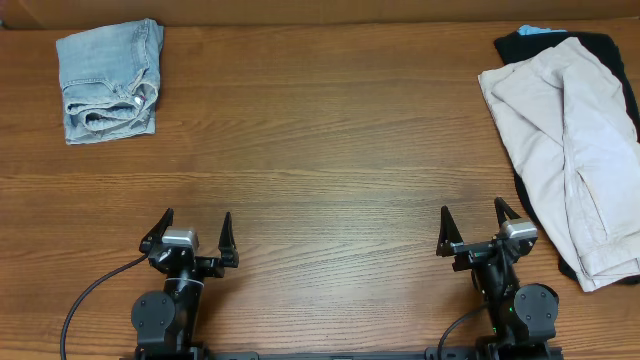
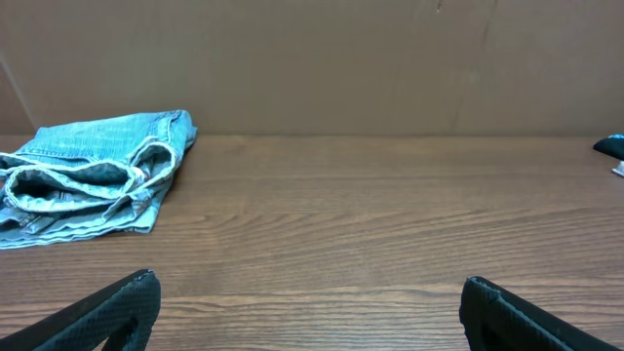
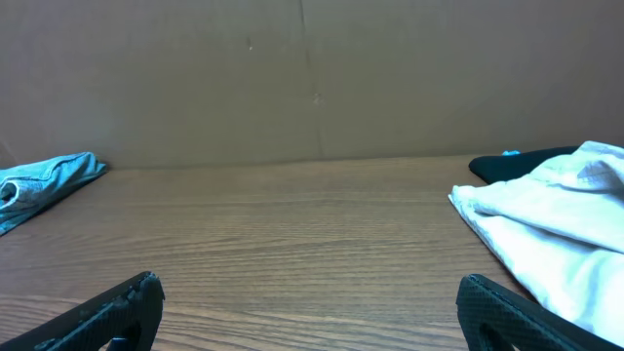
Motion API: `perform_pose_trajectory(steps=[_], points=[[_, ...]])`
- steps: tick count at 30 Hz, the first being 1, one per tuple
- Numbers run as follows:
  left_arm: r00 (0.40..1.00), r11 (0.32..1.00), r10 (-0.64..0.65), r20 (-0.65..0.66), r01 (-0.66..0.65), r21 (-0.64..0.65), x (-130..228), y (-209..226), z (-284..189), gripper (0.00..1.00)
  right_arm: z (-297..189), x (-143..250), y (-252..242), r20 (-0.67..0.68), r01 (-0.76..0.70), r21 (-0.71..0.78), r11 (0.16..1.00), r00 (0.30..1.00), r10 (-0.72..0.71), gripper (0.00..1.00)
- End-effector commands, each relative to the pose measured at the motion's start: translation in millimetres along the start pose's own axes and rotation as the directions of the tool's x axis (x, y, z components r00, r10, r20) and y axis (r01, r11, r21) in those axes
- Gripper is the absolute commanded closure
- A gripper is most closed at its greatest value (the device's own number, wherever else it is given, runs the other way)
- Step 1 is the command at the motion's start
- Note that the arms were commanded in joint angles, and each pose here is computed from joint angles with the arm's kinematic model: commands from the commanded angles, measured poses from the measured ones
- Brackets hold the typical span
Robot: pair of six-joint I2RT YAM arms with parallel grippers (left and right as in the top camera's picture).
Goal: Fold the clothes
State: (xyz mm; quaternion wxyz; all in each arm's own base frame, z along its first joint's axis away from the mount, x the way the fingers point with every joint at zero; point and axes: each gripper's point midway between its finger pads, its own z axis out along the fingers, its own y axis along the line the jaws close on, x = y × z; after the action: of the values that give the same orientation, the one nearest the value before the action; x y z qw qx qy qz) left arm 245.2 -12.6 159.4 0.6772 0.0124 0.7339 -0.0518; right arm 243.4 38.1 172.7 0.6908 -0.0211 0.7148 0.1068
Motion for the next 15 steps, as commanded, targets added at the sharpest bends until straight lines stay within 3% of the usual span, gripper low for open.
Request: perform_pose_trajectory(steps=[1,7,12,15], points=[[1.000,1.000,0.010,0.010,-0.010,0.003,0.1,-1.1,0.1,0.00,0.0,1.6,-1.1,0.005,0.000,0.004,1.000,1.000,0.000,0.00],[1.000,1.000,0.010,0.013,-0.010,0.006,-0.8,-1.7,0.1,0.00,0.0,1.5,-1.2,0.005,0.000,0.004,1.000,1.000,0.000,0.00],[0.994,0.985,0.022,0.104,-0.040,0.170,-25.5,-31.1,-4.8,0.00,-0.1,0.8,-5.9,0.009,0.002,0.032,0.999,1.000,-0.002,0.00],[0.991,0.982,0.001,0.133,-0.026,0.189,-45.8,-35.4,-10.9,0.00,-0.2,-9.0,0.7,0.047,0.000,-0.004,1.000,0.999,0.000,0.00]])
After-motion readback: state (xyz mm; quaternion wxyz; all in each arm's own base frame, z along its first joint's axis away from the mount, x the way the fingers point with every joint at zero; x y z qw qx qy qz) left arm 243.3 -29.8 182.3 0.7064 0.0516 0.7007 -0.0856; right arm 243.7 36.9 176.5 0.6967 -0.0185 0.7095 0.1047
